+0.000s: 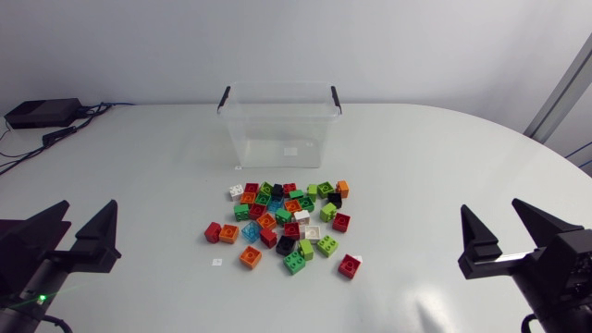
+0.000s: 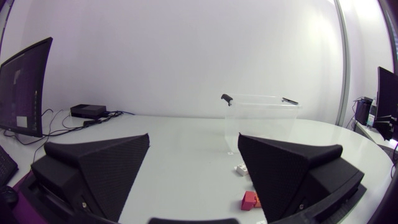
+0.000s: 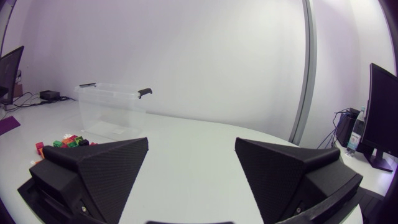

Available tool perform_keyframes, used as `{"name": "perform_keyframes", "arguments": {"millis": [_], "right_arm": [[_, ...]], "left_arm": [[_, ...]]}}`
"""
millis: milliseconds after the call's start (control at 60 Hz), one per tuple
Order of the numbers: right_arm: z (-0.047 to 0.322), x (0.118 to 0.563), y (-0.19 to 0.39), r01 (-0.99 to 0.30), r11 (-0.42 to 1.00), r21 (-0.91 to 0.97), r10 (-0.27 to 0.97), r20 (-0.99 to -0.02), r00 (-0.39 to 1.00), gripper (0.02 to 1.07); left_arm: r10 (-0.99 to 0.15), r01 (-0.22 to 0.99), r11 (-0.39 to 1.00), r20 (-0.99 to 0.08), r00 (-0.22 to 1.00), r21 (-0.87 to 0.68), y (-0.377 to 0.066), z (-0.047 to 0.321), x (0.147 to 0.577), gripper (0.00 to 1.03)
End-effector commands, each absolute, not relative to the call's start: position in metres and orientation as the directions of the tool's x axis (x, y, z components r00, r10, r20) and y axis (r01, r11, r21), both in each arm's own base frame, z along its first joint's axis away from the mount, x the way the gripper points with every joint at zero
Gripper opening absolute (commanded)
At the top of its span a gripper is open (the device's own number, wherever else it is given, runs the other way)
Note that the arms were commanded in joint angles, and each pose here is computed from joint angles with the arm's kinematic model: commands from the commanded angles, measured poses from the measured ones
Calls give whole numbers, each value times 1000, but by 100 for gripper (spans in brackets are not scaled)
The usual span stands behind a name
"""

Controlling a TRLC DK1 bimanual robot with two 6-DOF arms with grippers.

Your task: Place the duplo bricks in the container

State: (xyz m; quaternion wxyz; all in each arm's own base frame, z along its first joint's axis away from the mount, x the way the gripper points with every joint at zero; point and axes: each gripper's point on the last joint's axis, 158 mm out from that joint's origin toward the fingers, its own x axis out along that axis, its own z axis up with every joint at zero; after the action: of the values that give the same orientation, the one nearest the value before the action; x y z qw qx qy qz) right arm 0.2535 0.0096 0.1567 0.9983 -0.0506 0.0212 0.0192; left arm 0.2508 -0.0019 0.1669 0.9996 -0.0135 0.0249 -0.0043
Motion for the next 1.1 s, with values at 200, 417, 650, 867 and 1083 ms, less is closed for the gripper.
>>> {"name": "perform_keyframes", "arguments": {"millis": [200, 417, 650, 867, 1083], "right_arm": [[184, 254, 18, -69, 994, -86, 67, -29, 997, 103], [194, 265, 20, -83, 993, -86, 76, -89, 993, 103], [186, 285, 26, -105, 992, -75, 88, -204, 975, 102], [159, 299, 42, -165, 984, -63, 132, -359, 924, 102], [123, 302, 51, -212, 977, -36, 157, -551, 819, 102]], "left_arm": [[-68, 67, 996, -9, 998, -61, -17, 232, 249, 99], [-107, 100, 993, -107, 989, -66, -29, 235, 269, 99], [-146, 148, 989, -321, 936, -18, -47, 201, 295, 94], [-162, 186, 982, -478, 863, 3, -60, 175, 317, 94], [-203, 259, 966, -661, 723, -14, -75, 125, 332, 94]]}}
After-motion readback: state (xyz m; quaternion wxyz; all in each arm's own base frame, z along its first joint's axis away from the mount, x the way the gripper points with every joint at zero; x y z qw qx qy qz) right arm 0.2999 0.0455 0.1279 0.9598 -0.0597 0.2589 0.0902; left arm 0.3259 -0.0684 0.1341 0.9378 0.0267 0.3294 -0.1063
